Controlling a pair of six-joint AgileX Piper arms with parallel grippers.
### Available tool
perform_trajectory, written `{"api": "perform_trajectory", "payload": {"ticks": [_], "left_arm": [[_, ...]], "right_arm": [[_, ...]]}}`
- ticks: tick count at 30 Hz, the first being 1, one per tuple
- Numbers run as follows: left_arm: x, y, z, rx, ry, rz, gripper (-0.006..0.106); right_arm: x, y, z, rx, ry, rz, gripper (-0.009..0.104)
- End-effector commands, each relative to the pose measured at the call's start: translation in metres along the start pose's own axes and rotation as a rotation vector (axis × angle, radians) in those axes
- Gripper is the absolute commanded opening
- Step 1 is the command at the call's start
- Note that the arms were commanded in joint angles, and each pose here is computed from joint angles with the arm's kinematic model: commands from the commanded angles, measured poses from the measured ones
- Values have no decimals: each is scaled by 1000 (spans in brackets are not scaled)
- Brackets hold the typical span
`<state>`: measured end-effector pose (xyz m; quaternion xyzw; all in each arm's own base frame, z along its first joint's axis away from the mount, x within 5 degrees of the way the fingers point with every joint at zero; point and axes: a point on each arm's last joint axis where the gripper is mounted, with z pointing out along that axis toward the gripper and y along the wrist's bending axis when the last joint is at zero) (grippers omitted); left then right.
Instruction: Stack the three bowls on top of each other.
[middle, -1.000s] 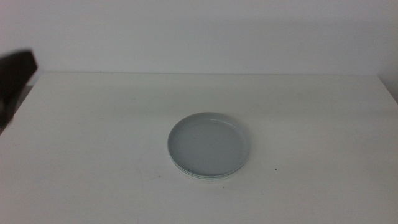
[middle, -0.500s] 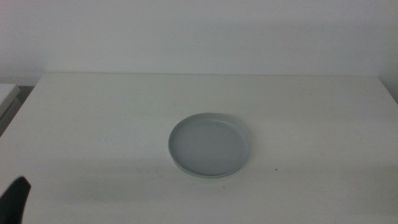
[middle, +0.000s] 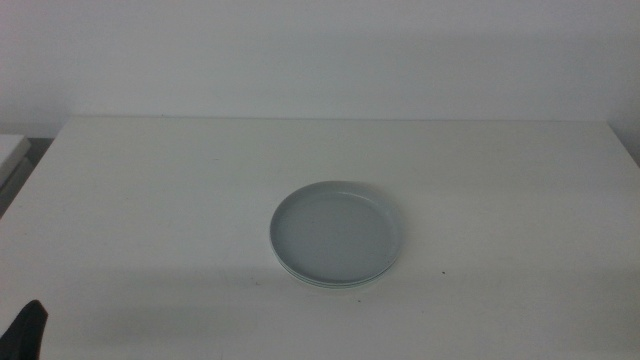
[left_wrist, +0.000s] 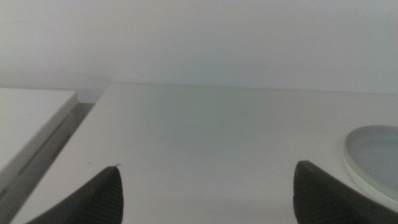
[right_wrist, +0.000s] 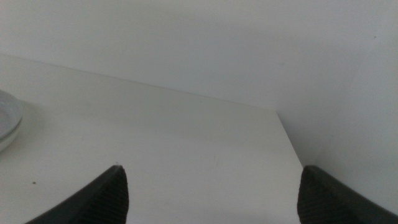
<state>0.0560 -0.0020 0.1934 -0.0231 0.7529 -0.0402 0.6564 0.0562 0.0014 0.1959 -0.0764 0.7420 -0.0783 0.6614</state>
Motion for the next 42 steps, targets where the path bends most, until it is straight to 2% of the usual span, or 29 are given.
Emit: {"api": "perform_trajectory", "payload": {"ticks": [1,11,14,17,19,23,42], "left_arm": [[-1,1,0,-7,-19,26,94],[-1,1,0,-11,-19,42,94],[-1,1,0,-11,-19,42,94],[-1,1,0,-11,-19,42,94],[-1,1,0,-11,-19,42,94],[-1,1,0,-11,-19,42,94],[-1,1,0,-11,-21,42,94]], "right_arm": [[0,0,0,-4,-6,23,91],[0,2,0,-23,-13,115,91],[0,0,0,6,-4,9,91],[1,-1,0,6,-4,204,93],[-1,-2,0,14,-22,237,93],[-3,-2,0,-10,-47,173,93],[-7,-2,-1,-19,-98,199,93]]}}
